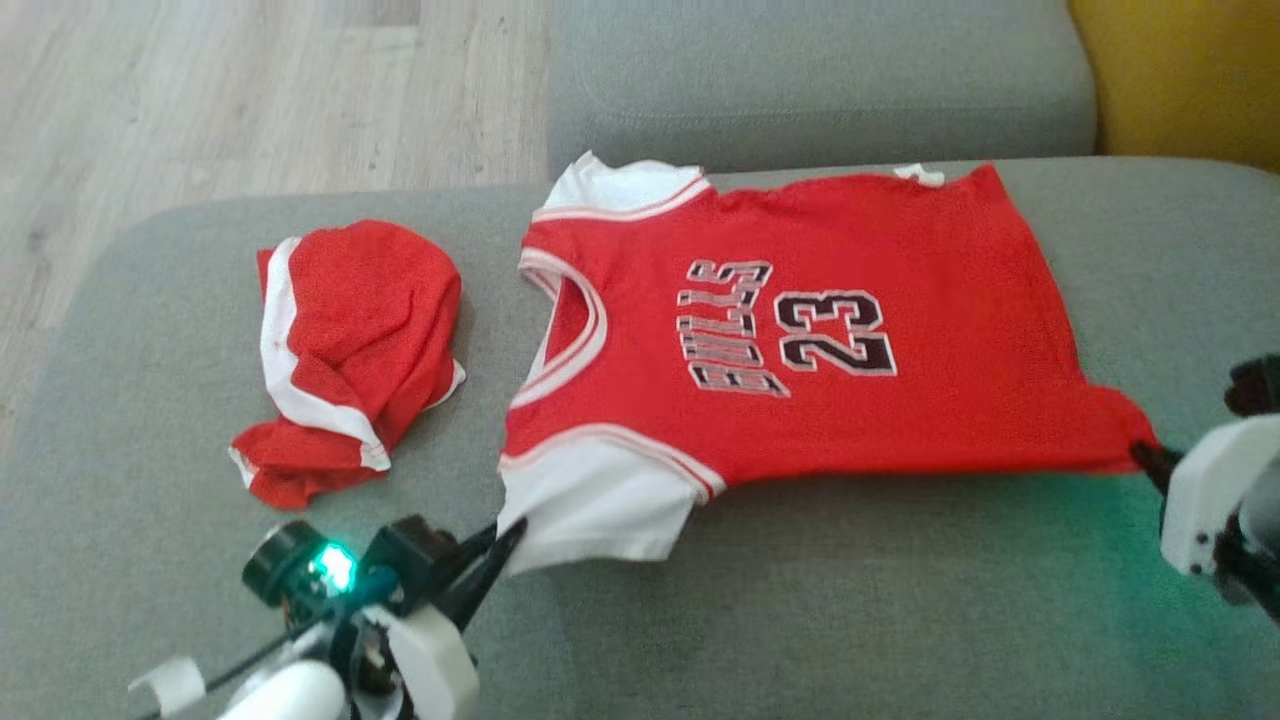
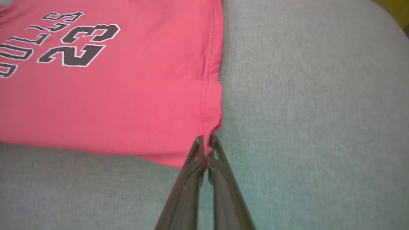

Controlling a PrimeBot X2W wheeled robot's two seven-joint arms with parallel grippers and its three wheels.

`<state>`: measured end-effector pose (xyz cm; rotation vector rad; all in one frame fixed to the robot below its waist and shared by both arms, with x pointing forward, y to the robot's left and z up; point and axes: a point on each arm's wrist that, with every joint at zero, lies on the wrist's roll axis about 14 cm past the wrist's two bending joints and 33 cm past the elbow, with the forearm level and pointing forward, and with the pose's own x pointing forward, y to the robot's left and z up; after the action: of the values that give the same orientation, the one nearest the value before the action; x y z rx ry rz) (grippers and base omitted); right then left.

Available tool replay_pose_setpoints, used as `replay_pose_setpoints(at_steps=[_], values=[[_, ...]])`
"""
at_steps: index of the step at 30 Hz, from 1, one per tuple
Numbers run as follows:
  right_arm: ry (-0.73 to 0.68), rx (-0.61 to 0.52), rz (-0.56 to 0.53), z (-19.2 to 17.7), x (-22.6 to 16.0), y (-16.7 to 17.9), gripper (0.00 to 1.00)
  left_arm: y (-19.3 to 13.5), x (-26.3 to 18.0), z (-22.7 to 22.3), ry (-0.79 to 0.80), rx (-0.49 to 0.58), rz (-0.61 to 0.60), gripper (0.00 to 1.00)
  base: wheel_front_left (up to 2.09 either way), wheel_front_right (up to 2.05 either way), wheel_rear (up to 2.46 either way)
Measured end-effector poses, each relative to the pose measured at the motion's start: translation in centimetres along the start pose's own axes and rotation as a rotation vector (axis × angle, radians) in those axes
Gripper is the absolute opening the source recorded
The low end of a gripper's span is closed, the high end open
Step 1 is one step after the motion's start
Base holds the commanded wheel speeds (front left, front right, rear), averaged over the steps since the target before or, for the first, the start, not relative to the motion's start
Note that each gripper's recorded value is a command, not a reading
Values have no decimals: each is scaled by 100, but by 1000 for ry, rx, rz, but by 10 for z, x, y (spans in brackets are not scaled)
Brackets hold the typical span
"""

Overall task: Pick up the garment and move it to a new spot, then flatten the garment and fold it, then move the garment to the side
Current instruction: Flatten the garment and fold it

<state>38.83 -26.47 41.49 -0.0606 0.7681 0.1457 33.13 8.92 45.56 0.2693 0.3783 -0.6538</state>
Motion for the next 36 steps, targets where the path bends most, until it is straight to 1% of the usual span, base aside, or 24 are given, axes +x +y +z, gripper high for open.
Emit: replay_pose_setpoints(at_steps=[3, 5, 11, 15, 21, 24, 27, 29, 33, 36], values=[[0, 61, 26, -11, -6, 4, 0, -8, -8, 1, -1, -19, -1, 0, 0, 0, 0], [-10, 97, 36, -12, -7, 5, 0, -8, -10, 4, -9, -20, 5, 0, 0, 0, 0], [-34, 130, 35, -3, -5, 0, 0, 2, -4, 6, 11, -17, 15, 0, 0, 0, 0], [-23, 141, 32, 2, 4, -1, 0, 19, 9, 6, 59, -8, 23, 0, 0, 0, 0], [-46, 127, 22, 36, 26, -3, 0, 45, 40, 14, 104, 36, 1, 0, 0, 0, 0], [-40, 119, 12, 47, 40, -5, 0, 62, 56, 11, 143, 55, 4, 0, 0, 0, 0], [-16, 112, 5, 50, 55, -5, 0, 78, 75, 10, 171, 68, 15, 0, 0, 0, 0], [4, 104, 2, 50, 64, -4, 0, 84, 87, 5, 203, 68, 11, 0, 0, 0, 0], [18, 93, 1, 56, 84, -1, 0, 103, 106, -8, 270, 123, 24, 0, 0, 0, 0], [20, 86, 3, 61, 92, 2, 0, 111, 115, -10, 286, 124, 32, 0, 0, 0, 0]])
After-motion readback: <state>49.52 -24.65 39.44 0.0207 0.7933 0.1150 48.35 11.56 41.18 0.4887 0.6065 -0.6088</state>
